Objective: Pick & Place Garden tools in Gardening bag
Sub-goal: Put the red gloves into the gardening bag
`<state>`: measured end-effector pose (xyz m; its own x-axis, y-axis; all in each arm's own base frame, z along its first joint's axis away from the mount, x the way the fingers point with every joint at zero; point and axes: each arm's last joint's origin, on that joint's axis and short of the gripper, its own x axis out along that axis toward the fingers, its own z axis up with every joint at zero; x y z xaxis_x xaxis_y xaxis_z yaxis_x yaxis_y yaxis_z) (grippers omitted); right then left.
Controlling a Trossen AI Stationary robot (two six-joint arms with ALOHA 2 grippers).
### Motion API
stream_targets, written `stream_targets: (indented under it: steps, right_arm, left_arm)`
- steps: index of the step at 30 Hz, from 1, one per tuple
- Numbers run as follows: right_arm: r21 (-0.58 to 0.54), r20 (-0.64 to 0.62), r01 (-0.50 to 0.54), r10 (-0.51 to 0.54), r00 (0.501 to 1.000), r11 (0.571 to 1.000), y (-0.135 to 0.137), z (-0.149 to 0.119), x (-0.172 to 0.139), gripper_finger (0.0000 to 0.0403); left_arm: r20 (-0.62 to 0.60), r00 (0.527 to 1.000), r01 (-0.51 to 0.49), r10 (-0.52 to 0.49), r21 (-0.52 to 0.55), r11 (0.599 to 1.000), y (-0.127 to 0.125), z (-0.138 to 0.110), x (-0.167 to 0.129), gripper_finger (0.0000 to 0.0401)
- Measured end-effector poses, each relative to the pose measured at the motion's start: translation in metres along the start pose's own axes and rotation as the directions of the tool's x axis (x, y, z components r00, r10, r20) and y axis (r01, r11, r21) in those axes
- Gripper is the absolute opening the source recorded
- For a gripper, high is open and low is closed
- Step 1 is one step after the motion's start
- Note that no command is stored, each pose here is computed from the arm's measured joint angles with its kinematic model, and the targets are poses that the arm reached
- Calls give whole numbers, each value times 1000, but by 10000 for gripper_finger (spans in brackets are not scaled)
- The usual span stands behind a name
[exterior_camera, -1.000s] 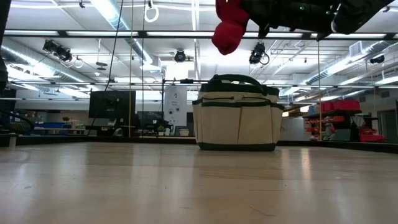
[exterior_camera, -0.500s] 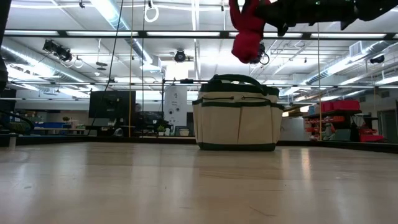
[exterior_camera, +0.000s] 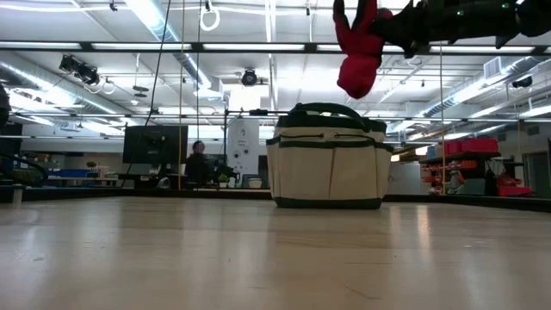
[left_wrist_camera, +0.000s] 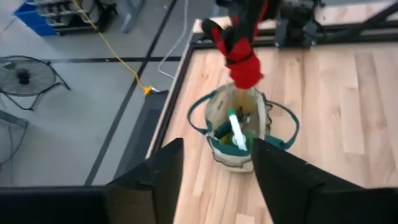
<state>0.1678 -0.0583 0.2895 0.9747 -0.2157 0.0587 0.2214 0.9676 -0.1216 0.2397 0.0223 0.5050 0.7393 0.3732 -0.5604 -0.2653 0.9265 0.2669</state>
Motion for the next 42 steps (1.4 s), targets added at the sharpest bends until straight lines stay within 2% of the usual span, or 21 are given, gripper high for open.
stream_targets:
  steps: [7, 16, 23, 26, 35, 42]
  right_arm:
    - [-12, -23, 21, -21, 1000, 1000, 0, -3, 0, 2]
    - [-42, -50, 49, -51, 997, 998, -2, -13, 7, 2]
    - [-39, 0, 73, -73, 997, 997, 1, -37, 7, 2]
    - [-26, -22, 93, -94, 995, 995, 1, -45, 6, 2]
    - [-22, -38, 98, -99, 994, 995, 2, -52, 6, 2]
    - [-24, -57, 95, -96, 994, 995, 1, -62, 18, 2]
  left_arm:
    - [47, 999, 6, -5, -35, 999, 8, -8, -29, 111]
    - [48, 999, 26, -26, -10, 1000, 2, -10, -37, 8]
    - [42, 999, 17, -17, -3, 1000, 1, -11, -37, 10]
    - [36, 999, 18, -17, -2, 1000, 1, -12, -37, 5]
    - [36, 999, 18, -18, -2, 1000, 1, -12, -37, 7]
    - [36, 999, 19, -18, -27, 999, 1, -11, -37, 12]
